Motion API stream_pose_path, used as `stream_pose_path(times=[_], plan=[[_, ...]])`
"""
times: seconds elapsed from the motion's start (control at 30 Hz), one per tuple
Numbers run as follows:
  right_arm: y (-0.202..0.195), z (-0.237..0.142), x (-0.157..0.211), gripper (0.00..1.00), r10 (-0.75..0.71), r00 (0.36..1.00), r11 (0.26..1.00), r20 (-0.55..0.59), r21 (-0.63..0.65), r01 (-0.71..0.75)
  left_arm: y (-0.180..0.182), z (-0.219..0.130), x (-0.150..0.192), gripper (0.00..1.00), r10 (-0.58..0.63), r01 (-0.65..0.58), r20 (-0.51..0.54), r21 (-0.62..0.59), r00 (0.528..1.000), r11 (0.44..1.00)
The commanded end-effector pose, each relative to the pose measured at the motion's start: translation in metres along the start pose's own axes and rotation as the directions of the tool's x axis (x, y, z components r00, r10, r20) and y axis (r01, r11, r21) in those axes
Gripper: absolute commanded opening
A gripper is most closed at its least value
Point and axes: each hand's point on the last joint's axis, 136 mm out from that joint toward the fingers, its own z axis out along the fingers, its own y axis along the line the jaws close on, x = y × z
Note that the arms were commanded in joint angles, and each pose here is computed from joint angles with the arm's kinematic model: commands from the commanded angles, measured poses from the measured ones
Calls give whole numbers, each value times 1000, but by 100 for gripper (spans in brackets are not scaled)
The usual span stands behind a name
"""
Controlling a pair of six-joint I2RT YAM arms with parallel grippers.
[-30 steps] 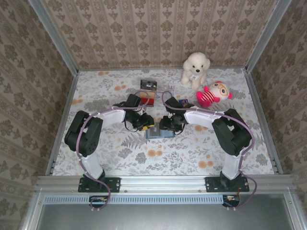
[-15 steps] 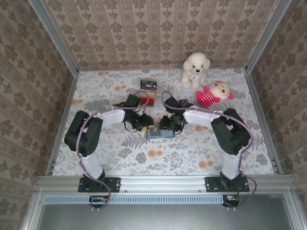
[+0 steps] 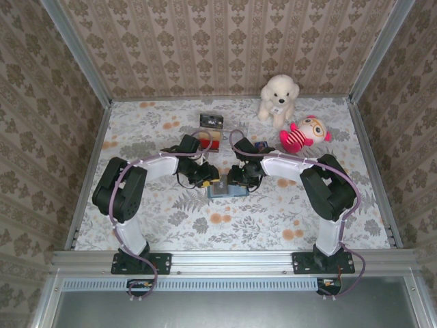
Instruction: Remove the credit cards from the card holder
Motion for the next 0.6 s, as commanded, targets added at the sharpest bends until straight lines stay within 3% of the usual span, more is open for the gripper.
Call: stream_pose_path(times=[0.0,0.33,0.57], plan=[[-13,10,6,44,21,999,998,-28,67,-19,6,5,5,38,-20,20,-31,-6,999,1000],[-17,14,10,44,30,999,996,-45,81,-27,13,8,7,39,-28,27,-44,-39,999,999],[-19,20,16,40,35,997,996,-71,82,-29,10,13,9,34,-24,23,-57,-31,998,999]])
